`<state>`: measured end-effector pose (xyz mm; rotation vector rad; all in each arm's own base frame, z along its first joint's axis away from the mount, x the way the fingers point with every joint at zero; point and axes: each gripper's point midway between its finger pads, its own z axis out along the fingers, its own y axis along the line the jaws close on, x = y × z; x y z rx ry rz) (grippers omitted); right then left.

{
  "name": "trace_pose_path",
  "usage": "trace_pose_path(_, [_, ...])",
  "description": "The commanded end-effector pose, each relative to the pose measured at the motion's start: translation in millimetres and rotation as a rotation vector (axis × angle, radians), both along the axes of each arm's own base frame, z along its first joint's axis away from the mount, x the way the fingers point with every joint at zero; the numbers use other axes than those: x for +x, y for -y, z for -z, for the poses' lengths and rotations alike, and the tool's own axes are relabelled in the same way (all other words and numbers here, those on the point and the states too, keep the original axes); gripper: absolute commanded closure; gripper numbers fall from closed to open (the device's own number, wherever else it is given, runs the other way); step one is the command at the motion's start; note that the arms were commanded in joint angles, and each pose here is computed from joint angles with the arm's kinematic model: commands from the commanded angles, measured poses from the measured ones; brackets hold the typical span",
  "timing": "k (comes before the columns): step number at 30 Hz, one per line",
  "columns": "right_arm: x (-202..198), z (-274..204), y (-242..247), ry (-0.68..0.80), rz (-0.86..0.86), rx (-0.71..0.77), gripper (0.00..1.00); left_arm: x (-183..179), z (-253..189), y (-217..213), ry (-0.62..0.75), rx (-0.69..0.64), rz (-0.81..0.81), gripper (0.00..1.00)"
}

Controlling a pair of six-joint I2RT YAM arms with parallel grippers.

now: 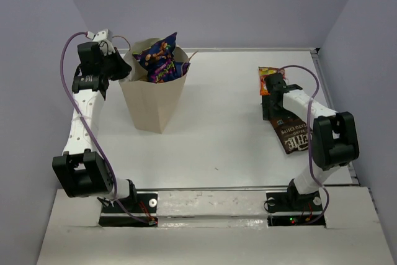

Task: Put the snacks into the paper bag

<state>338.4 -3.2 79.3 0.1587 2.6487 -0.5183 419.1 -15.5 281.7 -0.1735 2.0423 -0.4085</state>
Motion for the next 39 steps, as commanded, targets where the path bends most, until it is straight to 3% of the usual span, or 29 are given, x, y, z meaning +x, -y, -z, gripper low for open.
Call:
trace_pose_path(1, [-15.7, 31.4, -0.6, -0.096, -0.06, -0.043, 0.0, 2.6, -34.3, 4.4, 0.112, 0.002, 0.026, 1.0])
trace_pose_path(7, [-33.8, 69.2, 8.9, -0.213, -0.063, -0.117, 0.0, 2.8, -36.7, 6.1, 0.115, -0.006, 0.032, 1.0])
trace_pose_path(9, [-31.3, 71.4, 10.8, -0.218, -0.055, -0.133, 0.09, 3.3, -37.7, 6.1, 0.117, -0.002, 0.031, 1.0])
trace_pose_path(10, [-30.4, 70.8, 10.5, -0.217, -0.057, -0.155, 0.28, 3.5, -37.2, 6.3, 0.116, -0.003, 0.033, 1.0])
trace_pose_path(12, [-27.6, 69.5, 9.8, -0.213, -0.066, -0.176, 0.47, 4.2, -38.6, 5.9, 0.119, -0.001, 0.032, 1.0])
trace_pose_path(13, [-25.0, 65.3, 13.3, -0.205, -0.064, -0.201, 0.64, 4.2, -38.0, 5.9, 0.116, -0.001, 0.032, 1.0])
trace_pose_path(15, [-20.2, 56.6, 3.2, -0.18, -0.096, -0.214, 0.84, 4.7, -38.8, 5.3, 0.117, -0.002, 0.03, 1.0])
trace_pose_path(16, [-14.9, 48.0, -2.6, -0.157, -0.108, -0.228, 0.99, 4.8, -39.4, 5.2, 0.119, -0.001, 0.031, 1.0])
trace_pose_path(21, [13.8, -6.0, -18.8, -0.007, -0.107, -0.207, 0.99, 4.9, -38.5, 5.1, 0.117, 0.0, 0.031, 1.0])
trace_pose_path(25, [47.8, -91.8, -46.2, 0.222, -0.094, -0.107, 0.99, 5.4, -38.2, 5.6, 0.117, 0.003, 0.034, 1.0])
trace_pose_path(28, [80.6, -198.9, -81.2, 0.549, -0.097, 0.119, 0.99, 5.1, -38.0, 4.7, 0.119, 0.01, 0.035, 1.0])
trace_pose_path(30, [95.3, -292.8, -108.3, 0.844, -0.144, 0.304, 0.99, 4.5, -37.7, 4.5, 0.119, 0.015, 0.034, 1.0])
trace_pose_path(33, [97.1, -371.1, -151.6, 1.072, -0.263, 0.438, 0.99, 3.7, -36.2, 5.1, 0.118, 0.013, 0.037, 1.0])
trace_pose_path(35, [87.3, -447.1, -193.4, 1.273, -0.379, 0.533, 0.99, 3.3, -36.1, 5.2, 0.118, 0.012, 0.036, 1.0])
trace_pose_path(36, [94.8, -454.8, -213.8, 1.303, -0.417, 0.562, 0.99, 3.0, -36.0, 4.8, 0.118, 0.013, 0.033, 1.0])
trace_pose_path(37, [84.1, -501.7, -228.0, 1.437, -0.469, 0.637, 0.99, 2.7, -36.6, 4.9, 0.119, 0.012, 0.033, 1.0])
trace_pose_path(39, [72.9, -530.6, -278.6, 1.535, -0.567, 0.777, 0.99, 2.1, -36.3, 4.2, 0.119, 0.014, 0.028, 1.0])
